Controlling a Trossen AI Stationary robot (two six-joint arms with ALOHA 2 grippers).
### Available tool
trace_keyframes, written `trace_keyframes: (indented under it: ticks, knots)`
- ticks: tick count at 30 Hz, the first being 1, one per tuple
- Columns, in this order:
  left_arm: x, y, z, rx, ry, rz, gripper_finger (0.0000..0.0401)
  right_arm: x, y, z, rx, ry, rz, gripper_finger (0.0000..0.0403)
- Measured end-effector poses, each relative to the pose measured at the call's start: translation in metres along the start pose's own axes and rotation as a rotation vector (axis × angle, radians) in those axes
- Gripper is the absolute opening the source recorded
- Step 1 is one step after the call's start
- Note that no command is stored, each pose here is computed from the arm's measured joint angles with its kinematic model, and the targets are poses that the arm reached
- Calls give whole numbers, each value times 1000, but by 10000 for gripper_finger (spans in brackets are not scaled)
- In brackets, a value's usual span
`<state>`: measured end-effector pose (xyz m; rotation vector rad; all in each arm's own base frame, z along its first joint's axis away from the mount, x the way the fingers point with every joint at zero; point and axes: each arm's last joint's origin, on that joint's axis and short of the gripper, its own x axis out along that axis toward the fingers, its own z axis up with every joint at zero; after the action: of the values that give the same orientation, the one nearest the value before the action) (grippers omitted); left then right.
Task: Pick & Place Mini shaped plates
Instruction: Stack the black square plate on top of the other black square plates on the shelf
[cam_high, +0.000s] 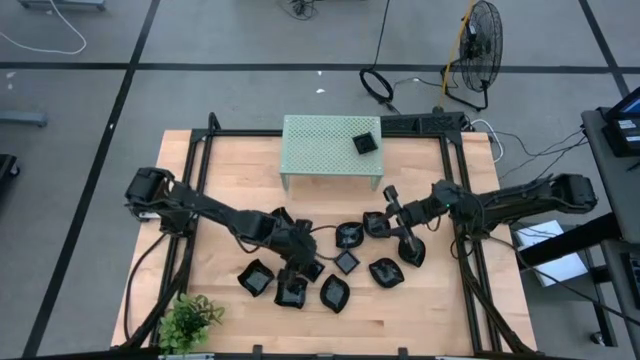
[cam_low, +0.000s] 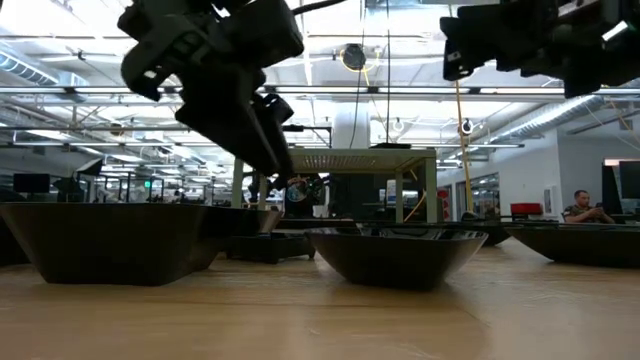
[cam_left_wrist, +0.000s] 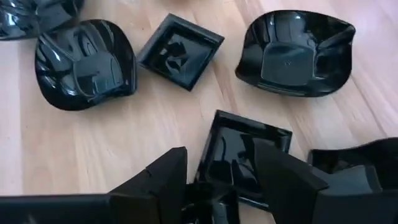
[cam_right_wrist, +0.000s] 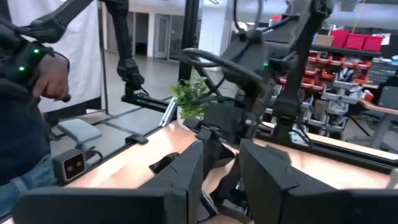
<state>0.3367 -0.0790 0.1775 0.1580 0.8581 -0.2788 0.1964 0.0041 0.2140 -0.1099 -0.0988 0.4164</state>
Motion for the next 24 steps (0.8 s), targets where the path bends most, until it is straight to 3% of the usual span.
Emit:
trace_keyframes:
  ticks: [6, 16, 24]
  knots:
    - [5, 7, 4, 3, -60, -50, 191, 1, 3, 1, -2, -8, 12, 93]
    - [13, 11, 16, 124, 47, -138, 191, 1, 0, 1, -10, -7, -88, 93]
    - [29, 12, 10, 92, 93, -219, 191, 1, 0, 0, -4, 5, -84, 93]
